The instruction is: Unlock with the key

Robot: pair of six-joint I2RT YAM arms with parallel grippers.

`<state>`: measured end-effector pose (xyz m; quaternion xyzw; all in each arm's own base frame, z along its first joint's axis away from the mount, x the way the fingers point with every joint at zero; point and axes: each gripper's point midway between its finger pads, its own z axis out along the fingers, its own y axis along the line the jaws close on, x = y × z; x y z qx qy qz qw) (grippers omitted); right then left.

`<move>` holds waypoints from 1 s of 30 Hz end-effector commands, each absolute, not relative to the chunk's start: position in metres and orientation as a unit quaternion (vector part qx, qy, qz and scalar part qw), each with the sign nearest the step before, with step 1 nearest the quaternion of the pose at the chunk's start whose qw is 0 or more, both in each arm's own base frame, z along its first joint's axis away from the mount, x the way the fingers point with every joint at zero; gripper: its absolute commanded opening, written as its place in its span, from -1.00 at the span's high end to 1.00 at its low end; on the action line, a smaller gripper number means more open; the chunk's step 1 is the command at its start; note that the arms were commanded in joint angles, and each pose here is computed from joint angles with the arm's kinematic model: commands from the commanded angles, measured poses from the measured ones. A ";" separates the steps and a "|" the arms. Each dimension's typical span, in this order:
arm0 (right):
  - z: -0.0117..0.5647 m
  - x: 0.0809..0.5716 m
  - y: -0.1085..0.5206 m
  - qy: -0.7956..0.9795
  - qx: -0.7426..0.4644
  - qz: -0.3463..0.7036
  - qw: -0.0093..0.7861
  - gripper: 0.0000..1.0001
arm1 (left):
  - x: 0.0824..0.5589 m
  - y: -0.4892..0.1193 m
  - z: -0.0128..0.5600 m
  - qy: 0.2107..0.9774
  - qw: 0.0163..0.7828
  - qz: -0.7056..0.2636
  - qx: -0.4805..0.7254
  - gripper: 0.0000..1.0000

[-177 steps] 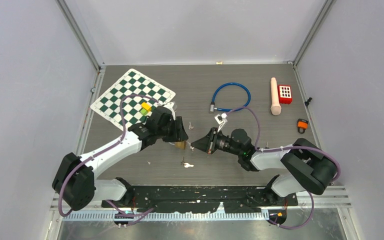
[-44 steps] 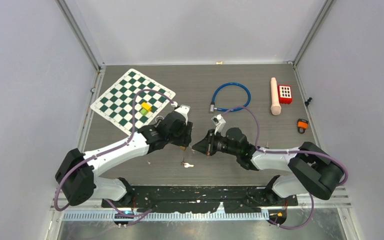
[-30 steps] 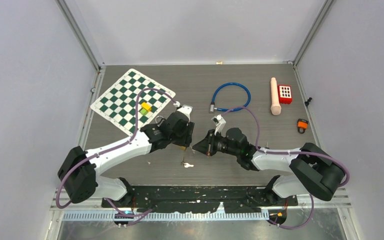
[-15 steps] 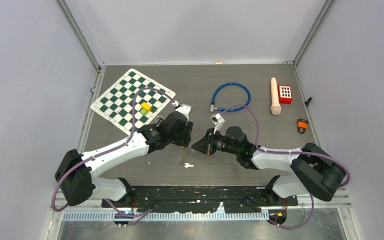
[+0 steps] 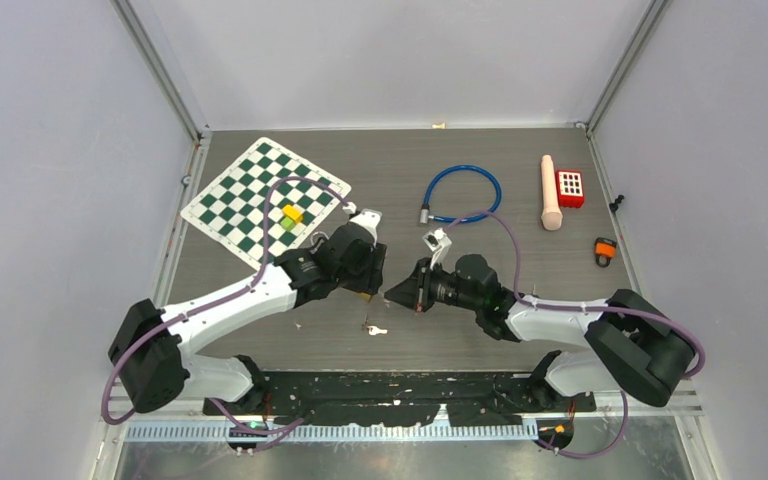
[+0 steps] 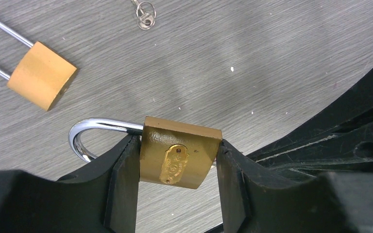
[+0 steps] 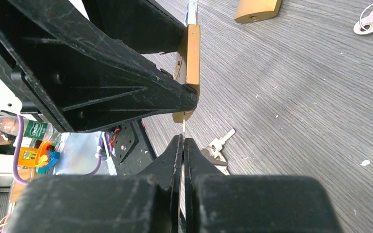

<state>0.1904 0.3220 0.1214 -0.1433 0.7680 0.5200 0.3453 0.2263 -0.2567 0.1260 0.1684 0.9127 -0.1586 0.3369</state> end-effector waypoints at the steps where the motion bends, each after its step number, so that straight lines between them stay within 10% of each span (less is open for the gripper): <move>1: 0.159 0.201 0.325 0.724 -0.139 0.545 0.399 0.90 | 0.225 -0.292 0.193 0.875 0.376 -0.274 0.134 1.00; 30: 0.184 0.176 0.333 0.774 -0.198 0.488 0.352 0.90 | 0.225 -0.271 0.208 0.872 0.408 -0.251 0.102 1.00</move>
